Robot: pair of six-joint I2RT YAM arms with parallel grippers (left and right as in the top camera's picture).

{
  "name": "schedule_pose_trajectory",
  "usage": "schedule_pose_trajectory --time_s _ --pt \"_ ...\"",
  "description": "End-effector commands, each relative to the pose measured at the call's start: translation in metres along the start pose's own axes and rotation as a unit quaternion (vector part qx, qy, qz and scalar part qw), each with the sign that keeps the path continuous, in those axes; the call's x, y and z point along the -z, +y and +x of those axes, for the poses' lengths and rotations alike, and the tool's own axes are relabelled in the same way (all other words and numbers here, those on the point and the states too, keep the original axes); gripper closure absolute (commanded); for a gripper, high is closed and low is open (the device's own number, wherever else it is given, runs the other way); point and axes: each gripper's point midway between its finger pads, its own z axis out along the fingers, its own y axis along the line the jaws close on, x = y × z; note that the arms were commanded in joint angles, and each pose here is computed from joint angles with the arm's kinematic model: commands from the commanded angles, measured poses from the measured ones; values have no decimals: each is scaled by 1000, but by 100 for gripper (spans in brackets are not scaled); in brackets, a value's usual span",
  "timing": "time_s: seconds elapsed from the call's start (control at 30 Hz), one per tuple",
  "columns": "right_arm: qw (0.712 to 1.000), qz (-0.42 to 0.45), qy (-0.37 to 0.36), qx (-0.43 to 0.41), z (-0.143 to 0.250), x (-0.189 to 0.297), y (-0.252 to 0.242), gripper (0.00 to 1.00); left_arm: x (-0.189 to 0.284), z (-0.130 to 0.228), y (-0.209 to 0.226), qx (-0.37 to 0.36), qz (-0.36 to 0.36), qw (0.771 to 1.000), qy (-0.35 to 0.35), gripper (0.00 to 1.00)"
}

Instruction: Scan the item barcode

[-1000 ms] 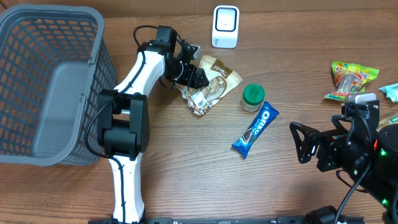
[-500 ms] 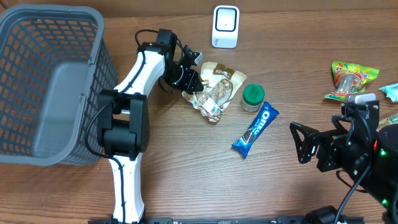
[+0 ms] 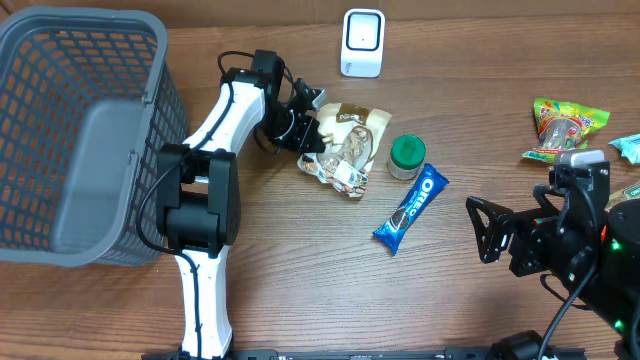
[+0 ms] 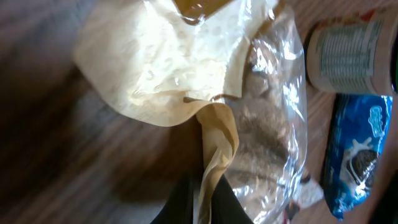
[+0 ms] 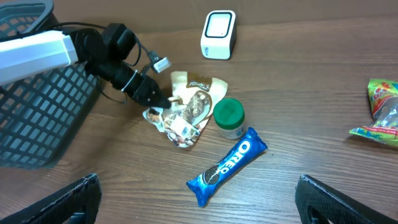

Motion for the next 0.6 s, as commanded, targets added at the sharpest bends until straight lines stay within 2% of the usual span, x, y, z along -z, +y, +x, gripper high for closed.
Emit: schedule_pose_trajectory --time_s 0.0,0.3,0.33,0.37,0.4,0.43,0.47,0.5,0.57 --pt "1000 -6 -6 4 -2 2 3 0 30 -10 -11 -17 0 999 -30 96" --pt "1000 -15 -8 4 -3 2 6 0 96 -23 -48 -60 -39 993 -91 96" --pt "1000 -14 -8 4 -4 2 6 0 100 -23 -50 -61 -39 993 -94 85" --pt "1000 -15 -9 4 -4 2 6 0 101 -22 -52 -59 -39 993 -94 63" --pt "1000 -15 -9 4 -4 2 6 0 101 -22 -52 -57 -38 993 -93 49" --pt "1000 -15 -8 4 -4 2 6 0 101 -21 -52 -54 -38 994 -92 27" --pt "1000 -15 -8 4 -3 2 6 0 100 -20 -51 -46 -37 994 -90 12" --pt "1000 -15 -7 4 -3 2 6 0 99 -20 -51 -43 -37 994 -89 11" --pt "1000 -20 -5 4 -2 2 8 0 98 -20 -49 -35 -39 995 -88 0"
